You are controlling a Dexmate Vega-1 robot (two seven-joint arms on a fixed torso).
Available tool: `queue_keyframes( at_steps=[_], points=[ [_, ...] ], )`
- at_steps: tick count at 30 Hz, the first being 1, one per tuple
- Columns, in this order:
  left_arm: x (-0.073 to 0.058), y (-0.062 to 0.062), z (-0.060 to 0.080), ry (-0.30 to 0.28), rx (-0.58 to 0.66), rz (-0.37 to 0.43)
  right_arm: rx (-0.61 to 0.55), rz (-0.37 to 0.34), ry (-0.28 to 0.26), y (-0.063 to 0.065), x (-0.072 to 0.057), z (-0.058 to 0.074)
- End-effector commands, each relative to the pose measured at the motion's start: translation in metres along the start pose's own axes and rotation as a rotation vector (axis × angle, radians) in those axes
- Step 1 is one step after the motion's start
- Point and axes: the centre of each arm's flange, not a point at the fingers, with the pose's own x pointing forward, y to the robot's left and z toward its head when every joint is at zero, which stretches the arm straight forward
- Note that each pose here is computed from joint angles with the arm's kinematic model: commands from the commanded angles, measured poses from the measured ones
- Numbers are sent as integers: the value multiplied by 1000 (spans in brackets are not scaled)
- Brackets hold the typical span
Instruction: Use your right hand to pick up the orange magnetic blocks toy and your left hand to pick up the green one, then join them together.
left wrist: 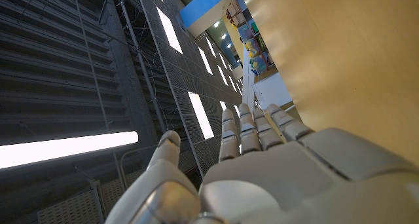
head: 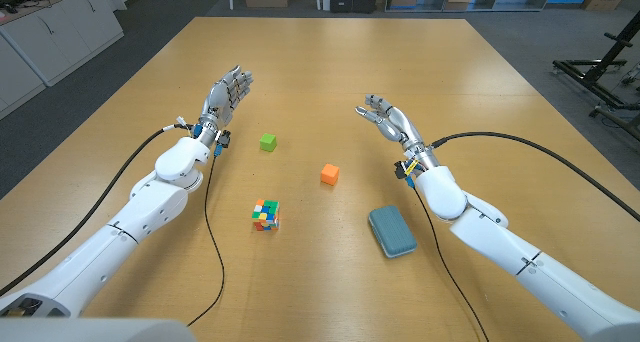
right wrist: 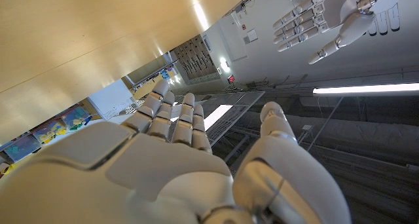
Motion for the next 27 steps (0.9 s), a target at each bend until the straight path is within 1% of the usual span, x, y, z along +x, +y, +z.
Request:
queue_keyframes(
  at_steps=[1, 5, 14, 19, 23, 27],
  points=[
    [5, -6, 5, 9, 21, -14, -136, 76, 28, 11, -13, 19],
    [4, -8, 6, 2, 26, -15, -182, 95, 37, 14, -13, 26],
    [2, -10, 7, -8, 26, -20, -235, 110, 42, 19, -14, 35],
    [1, -11, 3, -12, 14, -18, -266, 121, 50, 22, -14, 40],
    [1, -11, 1, -9, 13, -22, -292, 130, 55, 25, -13, 45],
    [0, -11, 2, -14, 14, -25, -325, 155, 67, 29, -10, 51]
  ],
)
